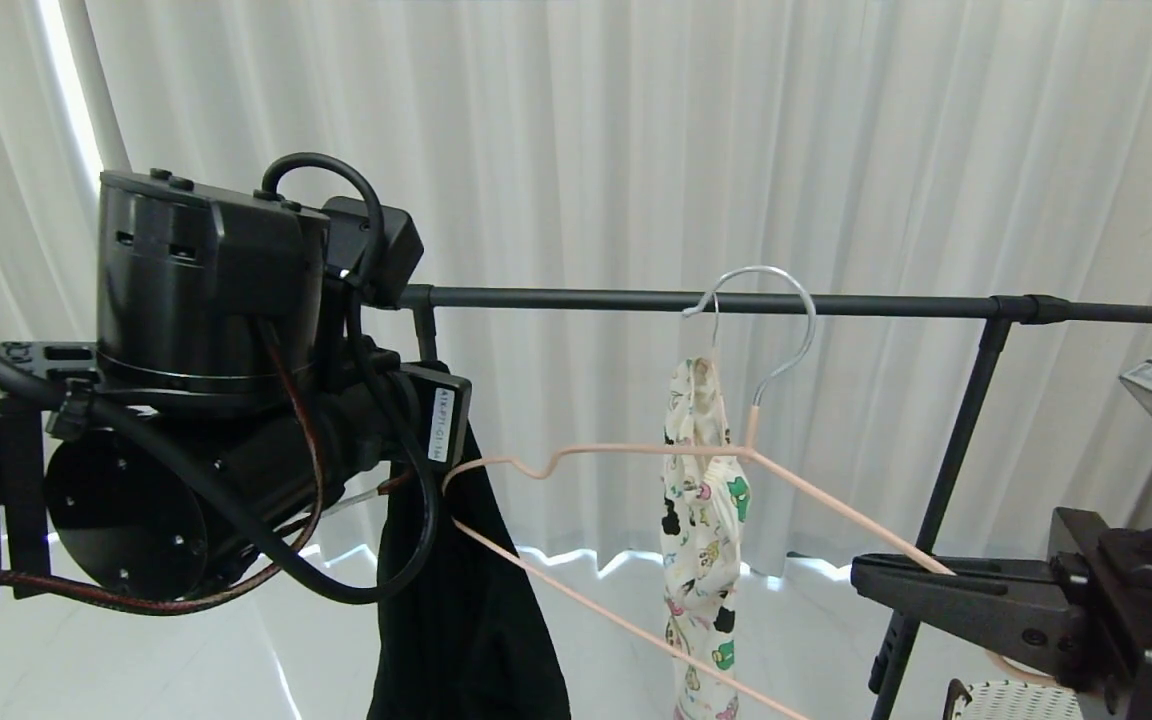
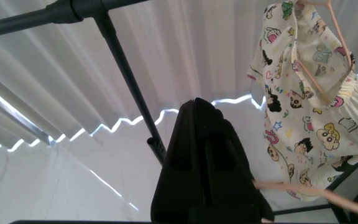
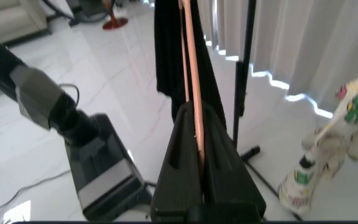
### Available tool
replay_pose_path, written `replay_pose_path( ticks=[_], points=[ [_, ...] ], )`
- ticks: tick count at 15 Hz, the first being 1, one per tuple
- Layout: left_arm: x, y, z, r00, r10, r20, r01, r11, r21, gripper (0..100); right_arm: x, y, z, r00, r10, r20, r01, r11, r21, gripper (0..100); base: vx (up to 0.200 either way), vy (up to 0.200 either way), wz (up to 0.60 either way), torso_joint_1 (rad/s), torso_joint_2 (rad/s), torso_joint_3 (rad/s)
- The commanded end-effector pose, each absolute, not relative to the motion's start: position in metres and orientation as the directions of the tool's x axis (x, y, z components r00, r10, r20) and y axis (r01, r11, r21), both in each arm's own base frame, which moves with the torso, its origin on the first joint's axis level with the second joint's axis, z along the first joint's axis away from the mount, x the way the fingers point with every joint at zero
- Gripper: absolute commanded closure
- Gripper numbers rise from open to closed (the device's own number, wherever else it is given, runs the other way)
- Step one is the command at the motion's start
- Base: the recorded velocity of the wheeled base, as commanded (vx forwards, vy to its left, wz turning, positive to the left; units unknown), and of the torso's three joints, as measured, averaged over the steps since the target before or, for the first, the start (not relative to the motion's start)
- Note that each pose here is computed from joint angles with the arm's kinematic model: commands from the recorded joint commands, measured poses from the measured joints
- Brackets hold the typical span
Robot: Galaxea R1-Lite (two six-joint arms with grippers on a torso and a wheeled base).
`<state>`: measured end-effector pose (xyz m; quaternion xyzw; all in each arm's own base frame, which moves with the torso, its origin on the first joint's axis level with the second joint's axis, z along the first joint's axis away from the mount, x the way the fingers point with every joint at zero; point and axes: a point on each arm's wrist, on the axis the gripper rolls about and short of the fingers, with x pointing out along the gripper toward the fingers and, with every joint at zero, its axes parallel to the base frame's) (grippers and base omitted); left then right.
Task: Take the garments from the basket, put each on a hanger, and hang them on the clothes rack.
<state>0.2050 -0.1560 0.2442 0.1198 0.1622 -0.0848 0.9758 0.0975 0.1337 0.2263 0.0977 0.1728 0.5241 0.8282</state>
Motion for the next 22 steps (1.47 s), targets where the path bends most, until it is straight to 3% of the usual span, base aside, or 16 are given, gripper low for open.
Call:
replay_pose_path(
  ticks=[1,8,15,22],
  points=[
    [0.203,-0.155,0.246,0.934,-0.132,-0.332,0.207,0.957,0.202,100,0.094,0.129,0.23,0.398,0.903,-0.161,-0.834,0.43,0.345,100,0.0,0.0,0.0,0.0,0.0,0.0],
    [0.196,-0.16,0.246,0.931,-0.161,-0.329,0.236,0.951,0.201,100,0.097,0.132,0.24,0.404,0.91,-0.098,-0.82,0.407,0.403,100,0.0,0.0,0.0,0.0,0.0,0.0],
    [0.188,-0.161,0.254,0.932,-0.194,-0.306,0.259,0.947,0.188,100,0.102,0.141,0.232,0.322,0.936,-0.14,-0.836,0.35,0.423,100,0.0,0.0,0.0,0.0,0.0,0.0],
    [0.161,-0.179,0.268,0.908,-0.327,-0.263,0.376,0.912,0.162,100,0.112,0.161,0.224,0.304,0.941,-0.147,-0.839,0.338,0.427,100,0.0,0.0,0.0,0.0,0.0,0.0]
  ],
)
